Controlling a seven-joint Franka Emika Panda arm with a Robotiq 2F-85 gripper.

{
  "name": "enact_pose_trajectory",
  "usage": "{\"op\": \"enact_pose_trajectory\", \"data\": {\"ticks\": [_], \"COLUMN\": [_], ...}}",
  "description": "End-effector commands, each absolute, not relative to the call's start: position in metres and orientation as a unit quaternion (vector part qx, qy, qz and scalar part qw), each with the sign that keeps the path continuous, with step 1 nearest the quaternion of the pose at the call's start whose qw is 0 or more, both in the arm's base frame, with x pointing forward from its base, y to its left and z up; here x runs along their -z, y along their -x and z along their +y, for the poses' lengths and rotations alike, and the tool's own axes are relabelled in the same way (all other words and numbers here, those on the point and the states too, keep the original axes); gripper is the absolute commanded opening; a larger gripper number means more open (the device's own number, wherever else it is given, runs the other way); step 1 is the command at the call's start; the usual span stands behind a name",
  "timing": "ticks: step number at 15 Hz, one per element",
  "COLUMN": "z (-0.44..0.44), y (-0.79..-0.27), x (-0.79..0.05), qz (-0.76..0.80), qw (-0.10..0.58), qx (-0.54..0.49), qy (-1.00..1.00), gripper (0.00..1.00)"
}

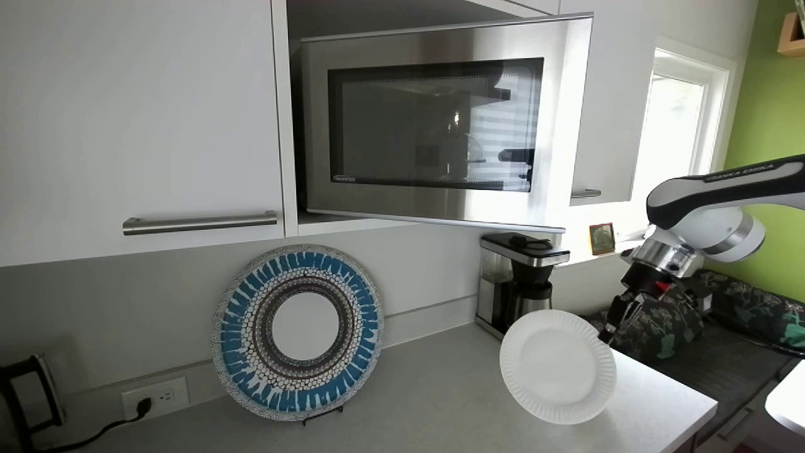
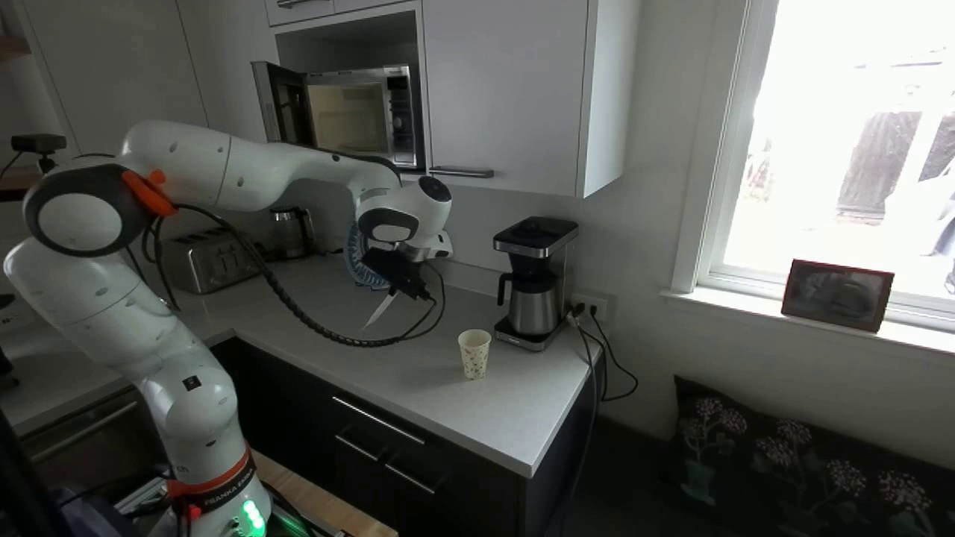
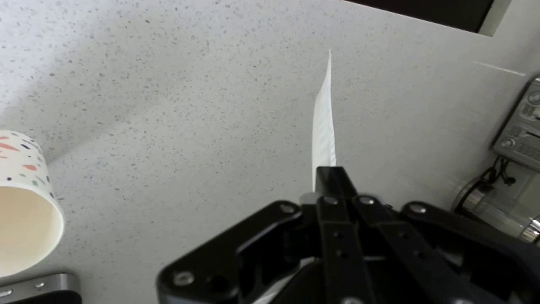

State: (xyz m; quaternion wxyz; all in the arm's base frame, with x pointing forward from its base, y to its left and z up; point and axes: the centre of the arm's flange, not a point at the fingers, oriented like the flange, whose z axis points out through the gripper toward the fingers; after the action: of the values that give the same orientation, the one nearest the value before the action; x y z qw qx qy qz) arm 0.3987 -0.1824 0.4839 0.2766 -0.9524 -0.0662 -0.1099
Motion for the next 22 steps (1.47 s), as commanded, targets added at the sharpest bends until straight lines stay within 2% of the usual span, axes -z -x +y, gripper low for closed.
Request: {"op": "enact_pose_trajectory", "data": {"ticks": [1, 6, 17, 22], "z": [-0.18, -0.172, -0.16, -0.147], "y": [-0.391, -0.375, -0.288, -0.273], "x": [-0.491, -0.506, -0.645, -0.675], "qz": [-0.071, -0.094, -0.247, -0.255], "qw": [0.279, 0.277, 0.216, 0.233], "qx": [0.116, 0.134, 0.256, 0.34], "qy": [0.95, 0.947, 0.909, 0.875], "gripper": [0.01, 0.0, 0.0, 0.0]}}
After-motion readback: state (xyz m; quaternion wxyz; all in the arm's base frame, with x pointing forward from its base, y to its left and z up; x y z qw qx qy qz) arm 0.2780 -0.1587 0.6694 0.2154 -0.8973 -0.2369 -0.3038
